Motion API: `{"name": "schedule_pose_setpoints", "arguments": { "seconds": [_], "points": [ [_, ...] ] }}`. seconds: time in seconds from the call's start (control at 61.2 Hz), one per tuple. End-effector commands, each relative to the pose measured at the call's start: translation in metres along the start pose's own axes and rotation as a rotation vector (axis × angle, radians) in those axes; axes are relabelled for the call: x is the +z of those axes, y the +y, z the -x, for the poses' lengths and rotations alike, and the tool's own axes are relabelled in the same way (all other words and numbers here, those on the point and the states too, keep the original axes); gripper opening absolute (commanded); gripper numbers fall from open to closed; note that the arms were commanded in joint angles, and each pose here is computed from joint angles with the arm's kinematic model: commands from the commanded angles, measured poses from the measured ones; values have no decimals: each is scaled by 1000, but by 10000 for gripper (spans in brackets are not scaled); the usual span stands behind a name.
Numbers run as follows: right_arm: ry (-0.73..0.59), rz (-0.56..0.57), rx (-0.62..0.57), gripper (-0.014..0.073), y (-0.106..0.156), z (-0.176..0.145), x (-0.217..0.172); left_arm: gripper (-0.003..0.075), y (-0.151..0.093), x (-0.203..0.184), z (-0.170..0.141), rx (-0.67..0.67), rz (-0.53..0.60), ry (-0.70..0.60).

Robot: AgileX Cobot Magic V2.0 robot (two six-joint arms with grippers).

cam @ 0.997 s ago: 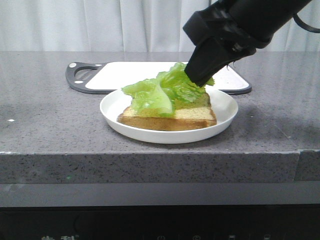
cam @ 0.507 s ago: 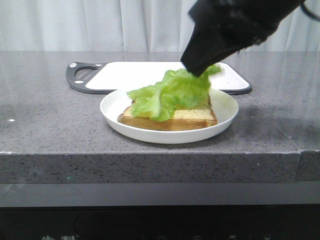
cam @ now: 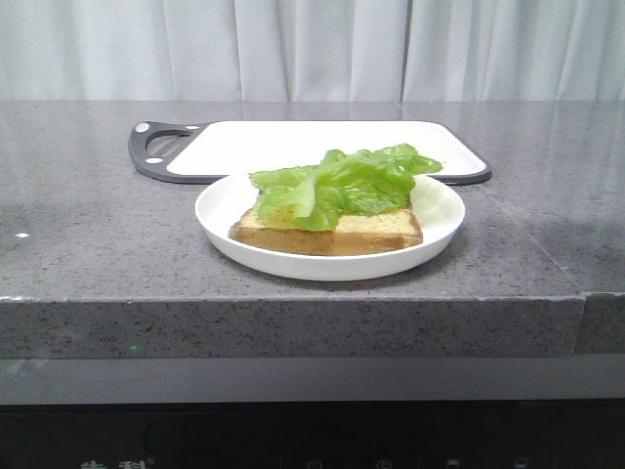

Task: Left arm grabs bread, right arm adds lettuce
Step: 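Withdraw the right gripper away from the plate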

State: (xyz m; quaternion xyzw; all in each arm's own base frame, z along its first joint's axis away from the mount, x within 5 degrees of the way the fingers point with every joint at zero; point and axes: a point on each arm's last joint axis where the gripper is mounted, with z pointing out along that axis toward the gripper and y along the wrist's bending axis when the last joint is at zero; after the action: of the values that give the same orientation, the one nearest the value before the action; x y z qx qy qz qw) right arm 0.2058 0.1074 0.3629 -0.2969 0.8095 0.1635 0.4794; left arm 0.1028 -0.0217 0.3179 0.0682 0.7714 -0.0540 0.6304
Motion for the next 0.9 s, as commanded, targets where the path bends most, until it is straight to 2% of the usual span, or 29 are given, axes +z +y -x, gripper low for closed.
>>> {"name": "schedule_pose_setpoints", "arguments": {
  "seconds": [0.0, 0.163, 0.311, 0.458, 0.605, 0.719, 0.883],
  "points": [
    [-119, -46, -24, 88, 1, 13, -25, -19, -3, -3, 14, 6, -33, -82],
    [-202, -100, -28, -123, 4, 1, -44, -19, -3, -3, 14, 6, -33, -82],
    [-273, -204, 5, -106, -3, -14, -63, -19, -3, -3, 14, 6, -33, -82],
    [-315, -324, 106, -106, -13, -32, -83, -19, -3, -3, 14, 6, -34, -83],
    [-395, -413, 154, -106, -9, -56, -101, -19, -5, -3, 15, -5, -54, -102],
    [-436, -442, 150, -106, 0, -83, -106, -19, -12, -1, 21, -60, -128, -153],
    [-454, -457, 150, -106, 9, -112, -106, -19, -33, 11, 35, -233, -333, -240]
  ]
}}
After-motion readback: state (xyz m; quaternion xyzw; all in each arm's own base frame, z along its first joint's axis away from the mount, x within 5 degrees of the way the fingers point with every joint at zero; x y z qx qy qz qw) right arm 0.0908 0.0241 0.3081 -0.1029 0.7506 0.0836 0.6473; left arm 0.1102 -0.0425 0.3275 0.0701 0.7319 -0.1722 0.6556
